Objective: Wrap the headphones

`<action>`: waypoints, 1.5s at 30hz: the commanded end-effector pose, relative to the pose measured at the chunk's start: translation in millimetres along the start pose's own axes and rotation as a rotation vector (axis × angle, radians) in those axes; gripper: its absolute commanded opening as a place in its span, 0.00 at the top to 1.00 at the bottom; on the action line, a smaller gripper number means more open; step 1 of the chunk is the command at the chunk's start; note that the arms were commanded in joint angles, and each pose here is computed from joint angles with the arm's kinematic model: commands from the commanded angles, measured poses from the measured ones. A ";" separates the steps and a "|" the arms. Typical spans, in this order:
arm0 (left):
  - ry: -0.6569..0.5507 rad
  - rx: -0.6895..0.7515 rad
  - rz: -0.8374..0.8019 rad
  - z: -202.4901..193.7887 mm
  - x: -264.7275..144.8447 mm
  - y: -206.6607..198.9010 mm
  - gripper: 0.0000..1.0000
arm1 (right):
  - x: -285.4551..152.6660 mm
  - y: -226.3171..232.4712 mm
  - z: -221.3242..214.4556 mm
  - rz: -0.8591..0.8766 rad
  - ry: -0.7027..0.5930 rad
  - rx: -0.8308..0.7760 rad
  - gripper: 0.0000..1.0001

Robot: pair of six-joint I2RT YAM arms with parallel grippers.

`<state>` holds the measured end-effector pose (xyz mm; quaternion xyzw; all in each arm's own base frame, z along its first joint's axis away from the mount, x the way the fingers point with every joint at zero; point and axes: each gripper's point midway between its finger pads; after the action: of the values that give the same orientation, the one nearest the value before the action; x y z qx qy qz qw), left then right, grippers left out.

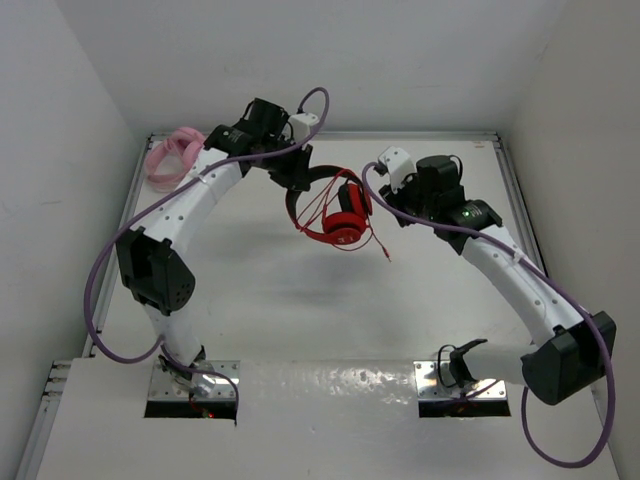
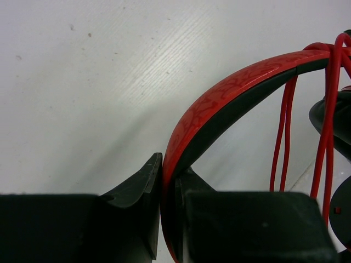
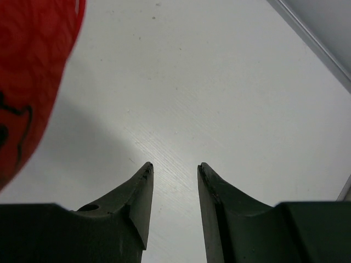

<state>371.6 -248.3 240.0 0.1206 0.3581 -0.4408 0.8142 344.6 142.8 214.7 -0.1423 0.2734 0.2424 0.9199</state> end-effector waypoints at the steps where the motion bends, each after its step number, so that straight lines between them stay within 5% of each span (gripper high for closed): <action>1: -0.117 0.052 0.060 36.7 -20.9 9.8 1.00 | -8.7 -13.0 7.3 -0.059 -0.048 0.030 0.62; 11: -0.098 0.035 0.236 26.6 -23.1 55.1 1.00 | -14.5 -39.7 -0.9 -0.192 -0.030 0.056 0.62; 26: -0.046 -0.151 0.427 -48.7 -36.0 142.0 1.00 | -14.8 -40.0 -33.2 -0.235 -0.011 0.133 0.62; 38: -0.023 -0.178 0.332 -74.1 -6.4 130.4 1.00 | -18.6 -39.7 -38.9 -0.246 -0.012 0.157 0.62; 45: -0.030 -0.110 0.321 -35.0 31.6 94.8 1.00 | -39.2 -60.9 -23.5 -0.379 -0.046 0.321 0.63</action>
<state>428.3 -136.4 143.0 0.1280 0.4178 -0.2495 0.8642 330.1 80.7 187.2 -0.0920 0.2964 0.0826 0.9470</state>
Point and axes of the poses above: each gripper's point midway between its finger pads, its own x axis out along the fingers, its own y axis along the line the jaws close on, z = x × y, and after that the axes turned 11 degrees about x, right-handed
